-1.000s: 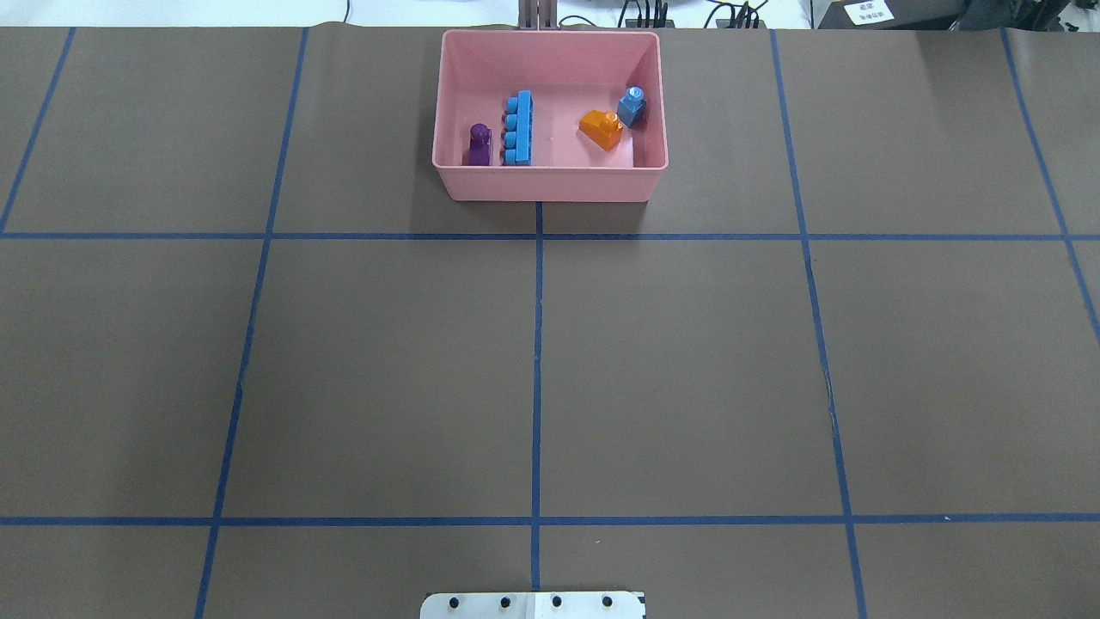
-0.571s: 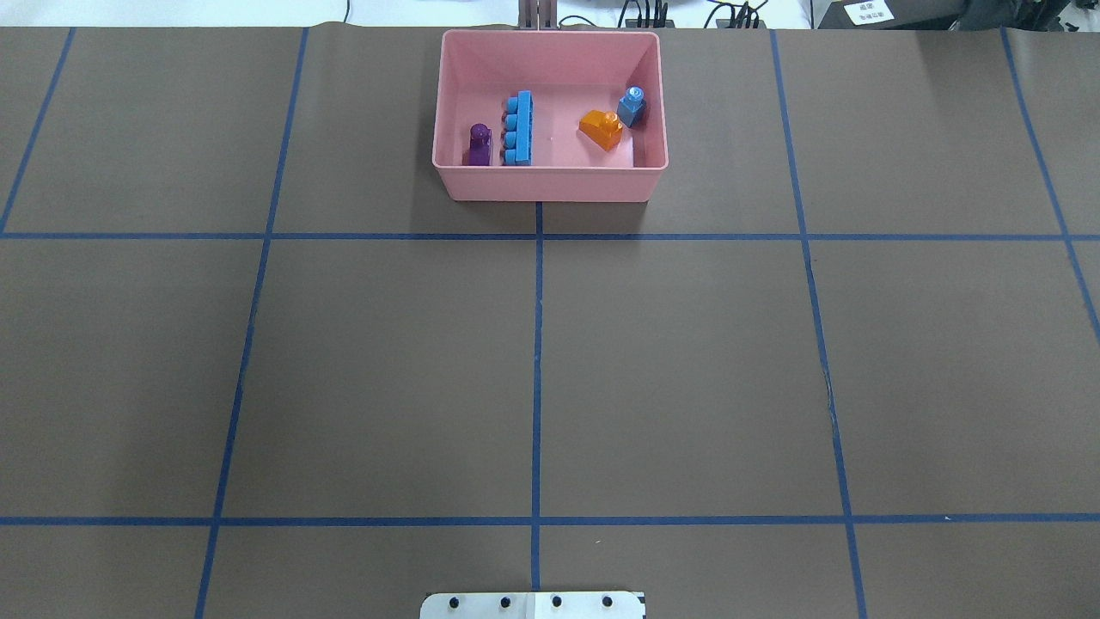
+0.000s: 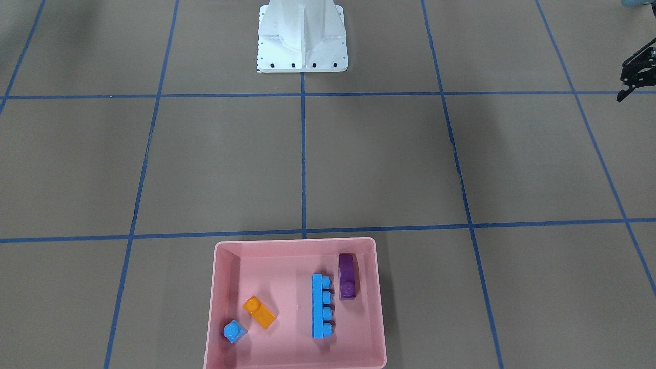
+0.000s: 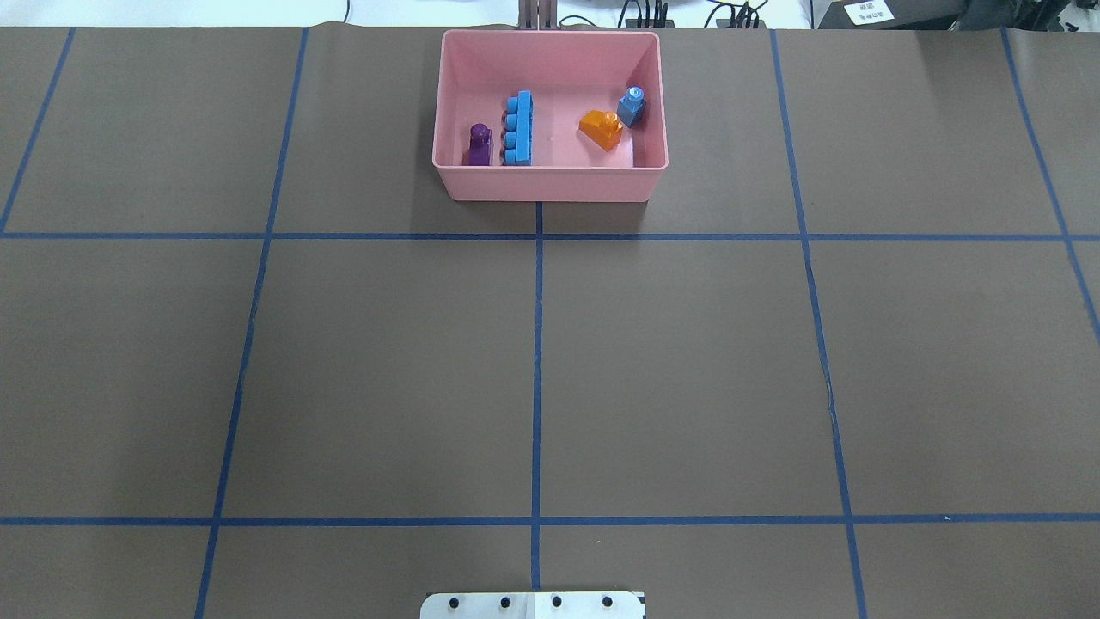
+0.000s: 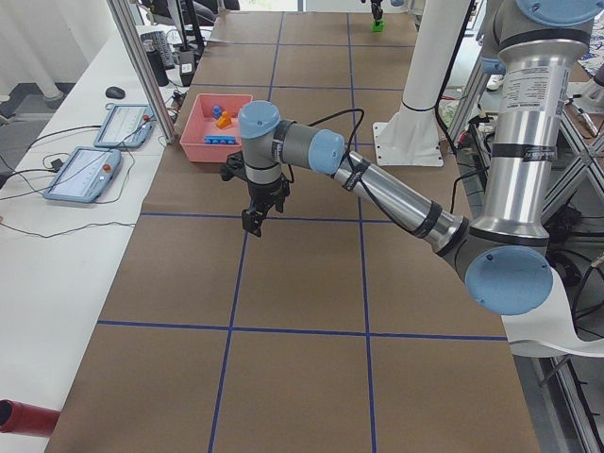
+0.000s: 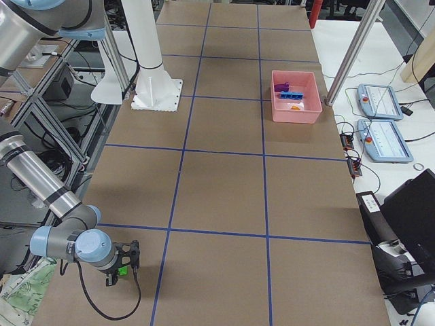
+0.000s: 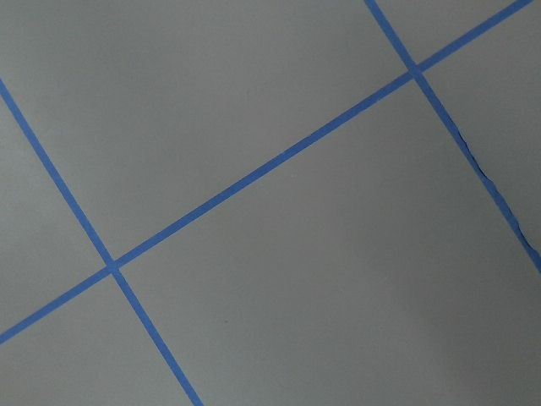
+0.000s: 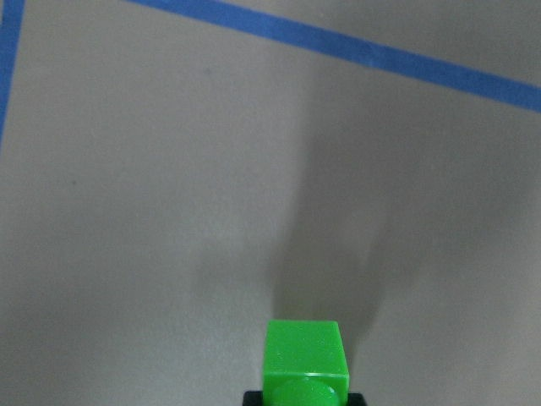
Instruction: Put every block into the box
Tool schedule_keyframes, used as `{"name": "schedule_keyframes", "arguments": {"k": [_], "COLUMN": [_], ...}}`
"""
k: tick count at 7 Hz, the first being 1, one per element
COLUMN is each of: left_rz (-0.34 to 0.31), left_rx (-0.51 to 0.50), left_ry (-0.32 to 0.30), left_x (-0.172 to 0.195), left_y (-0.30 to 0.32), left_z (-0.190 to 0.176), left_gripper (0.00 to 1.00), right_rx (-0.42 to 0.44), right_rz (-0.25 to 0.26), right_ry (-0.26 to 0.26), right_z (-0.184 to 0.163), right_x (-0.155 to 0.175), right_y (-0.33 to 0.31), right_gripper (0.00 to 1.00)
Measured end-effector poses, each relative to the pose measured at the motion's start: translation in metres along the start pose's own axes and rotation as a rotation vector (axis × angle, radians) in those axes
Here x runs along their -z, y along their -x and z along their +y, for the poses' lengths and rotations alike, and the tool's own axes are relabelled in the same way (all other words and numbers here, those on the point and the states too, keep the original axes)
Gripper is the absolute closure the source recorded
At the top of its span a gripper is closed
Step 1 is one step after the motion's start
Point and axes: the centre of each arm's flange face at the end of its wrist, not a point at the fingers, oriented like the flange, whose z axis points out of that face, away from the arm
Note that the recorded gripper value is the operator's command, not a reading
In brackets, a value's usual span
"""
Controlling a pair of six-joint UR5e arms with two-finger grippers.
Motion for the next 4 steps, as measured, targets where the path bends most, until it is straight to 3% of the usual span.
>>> {"name": "schedule_keyframes", "arguments": {"k": [2, 4], "left_rz": [-0.004, -0.006], "left_rx": [0.151, 0.287], "left_ry": [0.013, 0.026], "left_x": [-0.003, -0.009], "left_y": [0.022, 0.038], "left_z": [0.023, 0.036], "left_gripper": [0.00, 0.00], "right_rx": [0.009, -0.008], "right_rz": [0.019, 0.033], "right_ry": [-0.065, -0.090], "right_z": [-0.060, -0.168], "right_x": [0.032, 0.098], "right_y": [0.007, 0.024], "right_gripper": [1.00, 1.00]}}
